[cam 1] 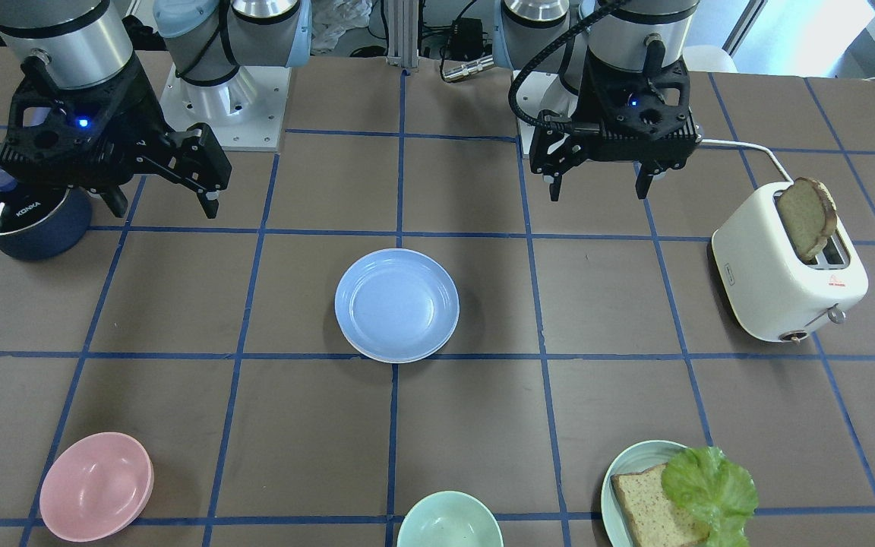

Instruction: Stack three plates with pink and blue

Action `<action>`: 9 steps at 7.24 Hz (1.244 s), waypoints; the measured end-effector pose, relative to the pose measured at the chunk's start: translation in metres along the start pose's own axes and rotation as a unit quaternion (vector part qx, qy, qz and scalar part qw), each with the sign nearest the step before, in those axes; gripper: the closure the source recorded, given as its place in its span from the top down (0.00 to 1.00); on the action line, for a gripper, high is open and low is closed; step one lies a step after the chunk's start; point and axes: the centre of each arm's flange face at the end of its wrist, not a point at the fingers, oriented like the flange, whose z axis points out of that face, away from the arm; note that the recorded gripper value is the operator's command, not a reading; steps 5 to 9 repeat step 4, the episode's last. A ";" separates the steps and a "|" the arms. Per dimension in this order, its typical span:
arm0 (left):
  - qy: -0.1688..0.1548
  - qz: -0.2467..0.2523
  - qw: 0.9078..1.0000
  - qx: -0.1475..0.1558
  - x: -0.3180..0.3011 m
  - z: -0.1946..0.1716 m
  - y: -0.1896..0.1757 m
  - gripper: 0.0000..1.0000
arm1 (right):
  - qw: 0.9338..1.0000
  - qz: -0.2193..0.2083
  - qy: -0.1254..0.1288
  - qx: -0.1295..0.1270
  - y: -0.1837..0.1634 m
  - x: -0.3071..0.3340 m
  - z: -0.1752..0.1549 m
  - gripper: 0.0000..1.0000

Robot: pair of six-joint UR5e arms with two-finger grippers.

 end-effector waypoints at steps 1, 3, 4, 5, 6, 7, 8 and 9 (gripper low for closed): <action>0.000 0.000 1.000 -0.001 0.000 -0.001 0.001 1.00 | 1.000 -0.024 0.003 -0.003 0.002 0.001 0.004 1.00; 0.001 0.002 1.000 -0.005 -0.003 -0.003 0.001 1.00 | 0.998 -0.059 0.002 -0.003 0.004 0.002 0.014 1.00; 0.003 0.003 1.000 -0.009 -0.003 -0.004 0.002 1.00 | 0.998 -0.062 0.001 -0.001 0.003 0.002 0.016 1.00; 0.003 0.003 1.000 -0.009 -0.003 -0.004 0.002 1.00 | 0.998 -0.062 0.001 -0.001 0.003 0.002 0.016 1.00; 0.003 0.003 1.000 -0.009 -0.003 -0.004 0.002 1.00 | 0.998 -0.062 0.001 -0.001 0.003 0.002 0.016 1.00; 0.003 0.003 1.000 -0.009 -0.003 -0.004 0.002 1.00 | 0.998 -0.062 0.001 -0.001 0.003 0.002 0.016 1.00; 0.003 0.003 1.000 -0.009 -0.003 -0.004 0.002 1.00 | 0.998 -0.062 0.001 -0.001 0.003 0.002 0.016 1.00; 0.003 0.003 1.000 -0.009 -0.003 -0.004 0.002 1.00 | 0.998 -0.062 0.001 -0.001 0.003 0.002 0.016 1.00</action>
